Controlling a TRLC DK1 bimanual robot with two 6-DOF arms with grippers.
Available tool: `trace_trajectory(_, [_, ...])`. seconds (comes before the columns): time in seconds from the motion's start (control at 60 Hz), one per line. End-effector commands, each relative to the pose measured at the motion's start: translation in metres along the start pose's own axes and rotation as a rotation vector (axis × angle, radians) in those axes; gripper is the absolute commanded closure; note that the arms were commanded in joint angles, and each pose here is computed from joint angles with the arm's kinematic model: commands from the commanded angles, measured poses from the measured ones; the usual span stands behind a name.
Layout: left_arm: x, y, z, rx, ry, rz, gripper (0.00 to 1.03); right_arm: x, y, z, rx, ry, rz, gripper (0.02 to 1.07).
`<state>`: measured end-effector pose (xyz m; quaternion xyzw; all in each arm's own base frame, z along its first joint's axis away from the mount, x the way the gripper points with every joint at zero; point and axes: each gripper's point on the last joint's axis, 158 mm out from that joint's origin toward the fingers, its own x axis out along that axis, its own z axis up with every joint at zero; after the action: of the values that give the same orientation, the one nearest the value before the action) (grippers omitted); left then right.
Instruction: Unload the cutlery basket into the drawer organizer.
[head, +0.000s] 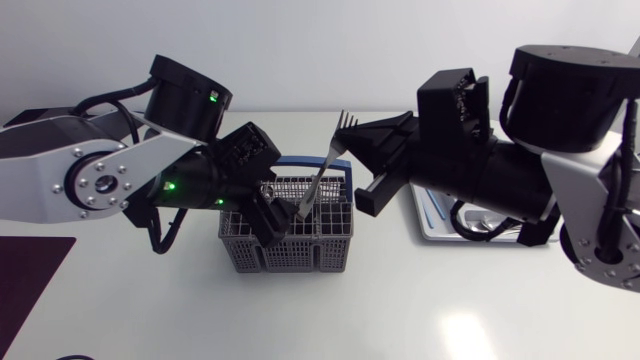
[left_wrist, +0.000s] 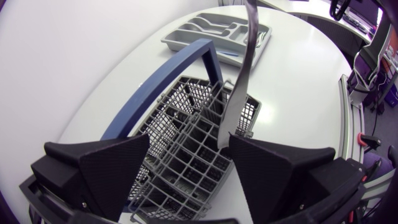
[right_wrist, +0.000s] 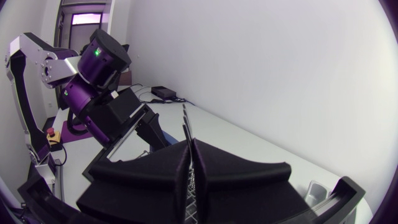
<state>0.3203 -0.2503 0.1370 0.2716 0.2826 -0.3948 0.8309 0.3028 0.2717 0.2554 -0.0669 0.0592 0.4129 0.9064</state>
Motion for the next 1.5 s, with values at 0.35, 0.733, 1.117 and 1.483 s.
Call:
trace_trajectory(0.35, [-0.022, -0.011, 0.001, 0.062, -0.017, -0.062, 0.05, -0.03, 0.0, 0.017, -0.032, -0.049, 0.019, 1.01])
trace_trajectory(0.733, [-0.046, -0.072, 0.021, 0.204, -0.068, -0.361, 0.09, -0.063, 0.023, 0.023, -0.018, -0.081, 0.11, 1.01])
trace_trajectory(1.117, [-0.07, -0.094, 0.042, 0.157, -0.149, -0.593, 0.42, -0.071, 0.051, 0.033, 0.015, -0.105, 0.191, 1.01])
trace_trajectory(1.483, [-0.078, -0.103, 0.043, 0.137, -0.178, -0.695, 0.87, -0.075, 0.061, 0.042, 0.03, -0.12, 0.227, 1.01])
